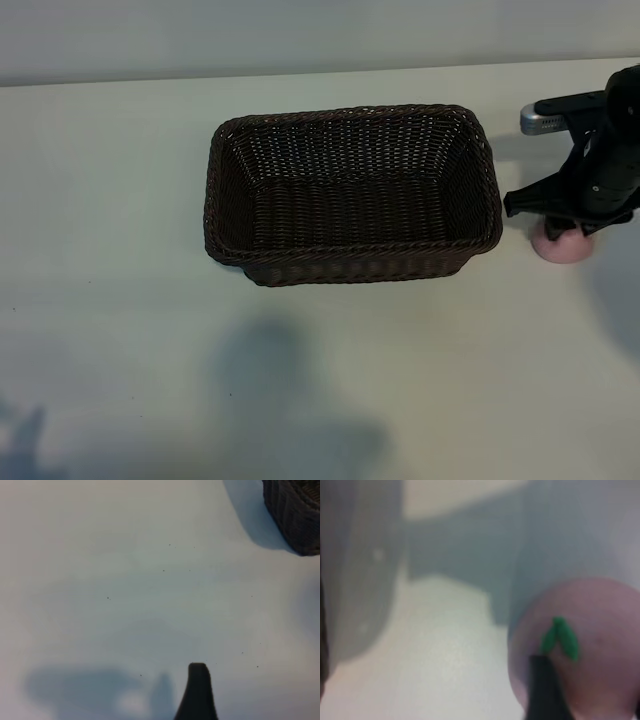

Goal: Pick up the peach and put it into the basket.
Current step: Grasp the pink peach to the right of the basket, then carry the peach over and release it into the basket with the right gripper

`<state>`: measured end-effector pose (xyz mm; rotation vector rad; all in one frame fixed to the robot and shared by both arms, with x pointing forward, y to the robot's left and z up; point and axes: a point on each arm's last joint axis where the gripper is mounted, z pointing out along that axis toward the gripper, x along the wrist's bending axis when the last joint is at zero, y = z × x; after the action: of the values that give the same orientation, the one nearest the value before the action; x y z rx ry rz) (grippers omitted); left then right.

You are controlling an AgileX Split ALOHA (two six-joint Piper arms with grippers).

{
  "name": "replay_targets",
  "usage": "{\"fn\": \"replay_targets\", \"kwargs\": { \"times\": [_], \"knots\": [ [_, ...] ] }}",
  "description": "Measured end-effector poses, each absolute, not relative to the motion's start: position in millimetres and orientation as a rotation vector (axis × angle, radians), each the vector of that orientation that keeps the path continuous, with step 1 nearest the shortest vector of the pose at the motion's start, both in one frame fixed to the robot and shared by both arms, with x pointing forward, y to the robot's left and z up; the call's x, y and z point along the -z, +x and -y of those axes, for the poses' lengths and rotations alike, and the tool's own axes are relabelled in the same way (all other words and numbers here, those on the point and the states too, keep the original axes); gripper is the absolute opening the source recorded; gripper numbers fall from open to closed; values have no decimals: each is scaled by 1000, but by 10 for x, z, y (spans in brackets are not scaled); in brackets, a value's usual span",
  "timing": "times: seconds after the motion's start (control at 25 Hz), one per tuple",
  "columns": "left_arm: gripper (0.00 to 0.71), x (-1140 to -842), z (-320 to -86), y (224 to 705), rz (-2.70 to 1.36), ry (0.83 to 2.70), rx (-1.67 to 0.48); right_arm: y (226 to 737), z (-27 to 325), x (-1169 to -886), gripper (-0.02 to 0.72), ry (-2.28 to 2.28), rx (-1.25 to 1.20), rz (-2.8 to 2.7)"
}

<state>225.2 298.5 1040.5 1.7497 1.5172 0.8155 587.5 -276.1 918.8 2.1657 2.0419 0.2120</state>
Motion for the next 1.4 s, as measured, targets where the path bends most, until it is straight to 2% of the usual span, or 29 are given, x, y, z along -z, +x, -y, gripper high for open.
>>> {"fn": "replay_targets", "kwargs": {
  "times": [0.12, 0.24, 0.52, 1.04, 1.4],
  "knots": [
    [593, -10405, -2985, 2252, -1517, 1750, -815, 5874, 2762, -9191, 101, 2168, -207, -2044],
    [593, -10405, -2985, 2252, -1517, 1750, -815, 5887, 2765, -9208, 44, 2167, -207, -2042],
    [593, -10405, -2985, 2252, -1517, 1750, -815, 5983, 2772, -9436, 39, 2165, -124, -2086],
    [593, -10405, -2985, 2252, -1517, 1750, -815, 5997, 2768, -10625, 39, 2091, -259, -2041],
    [593, -10405, -2985, 2252, -1517, 1750, -815, 6001, 2558, -10839, 39, 2065, -400, -2120]
  ]
}}
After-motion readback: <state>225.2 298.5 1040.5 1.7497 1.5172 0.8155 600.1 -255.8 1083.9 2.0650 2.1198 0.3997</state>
